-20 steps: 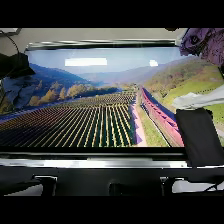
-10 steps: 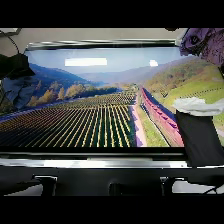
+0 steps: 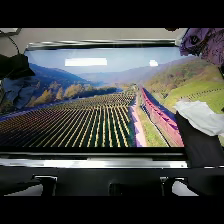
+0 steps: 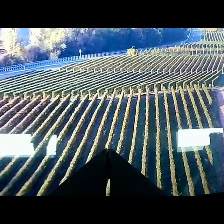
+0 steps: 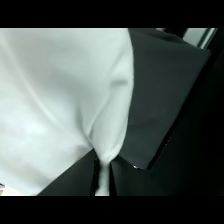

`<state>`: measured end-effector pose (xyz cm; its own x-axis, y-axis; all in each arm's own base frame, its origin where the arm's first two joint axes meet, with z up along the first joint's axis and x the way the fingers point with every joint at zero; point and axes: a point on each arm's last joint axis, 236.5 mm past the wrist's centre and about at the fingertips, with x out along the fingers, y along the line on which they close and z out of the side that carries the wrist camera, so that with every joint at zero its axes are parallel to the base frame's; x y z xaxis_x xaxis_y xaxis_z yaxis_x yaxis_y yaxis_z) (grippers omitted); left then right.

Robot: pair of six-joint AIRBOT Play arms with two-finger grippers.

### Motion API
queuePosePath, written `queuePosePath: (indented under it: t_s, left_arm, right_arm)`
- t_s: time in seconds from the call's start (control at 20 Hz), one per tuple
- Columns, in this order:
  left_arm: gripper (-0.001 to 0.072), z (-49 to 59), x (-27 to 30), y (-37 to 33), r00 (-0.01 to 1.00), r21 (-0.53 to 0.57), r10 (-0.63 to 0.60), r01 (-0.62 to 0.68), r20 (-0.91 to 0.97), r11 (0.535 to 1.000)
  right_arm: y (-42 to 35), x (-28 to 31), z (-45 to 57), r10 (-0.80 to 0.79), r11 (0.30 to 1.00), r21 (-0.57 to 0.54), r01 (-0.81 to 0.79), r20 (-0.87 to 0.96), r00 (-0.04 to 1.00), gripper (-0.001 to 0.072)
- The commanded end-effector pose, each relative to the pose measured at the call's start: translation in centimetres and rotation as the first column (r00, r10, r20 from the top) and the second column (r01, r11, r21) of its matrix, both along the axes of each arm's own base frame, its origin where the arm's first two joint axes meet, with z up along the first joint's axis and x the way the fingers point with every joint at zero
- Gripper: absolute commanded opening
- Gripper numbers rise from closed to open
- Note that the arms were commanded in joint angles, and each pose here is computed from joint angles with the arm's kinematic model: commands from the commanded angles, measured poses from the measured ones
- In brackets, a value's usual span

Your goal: Fold the clothes and pants, and hang the long-sleeved shirts on hangers.

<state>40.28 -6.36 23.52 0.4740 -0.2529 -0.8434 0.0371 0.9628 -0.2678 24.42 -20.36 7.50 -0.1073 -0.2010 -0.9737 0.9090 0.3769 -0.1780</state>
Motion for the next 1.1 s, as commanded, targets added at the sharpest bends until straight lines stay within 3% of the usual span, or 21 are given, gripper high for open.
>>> queuePosePath:
  t_s: [0.0,0.5,1.05]
  left_arm:
    - [0.0021,0.0,0.0,0.0,1.000,0.000,-0.001,0.001,0.000,1.000]
    - [0.0021,0.0,0.0,0.0,1.000,0.000,-0.001,0.001,0.000,1.000]
    - [0.0021,0.0,0.0,0.0,1.000,0.000,-0.001,0.001,0.000,1.000]
  right_arm:
    - [1.0,-2.7,-2.9,-0.026,1.000,0.004,0.026,-0.049,0.998,0.0032]
    - [0.9,-8.4,-7.1,-0.038,0.999,-0.031,0.031,-0.260,0.965,0.0033]
    - [1.5,-10.9,-9.2,-0.051,0.999,-0.031,0.043,-0.345,0.937,0.0034]
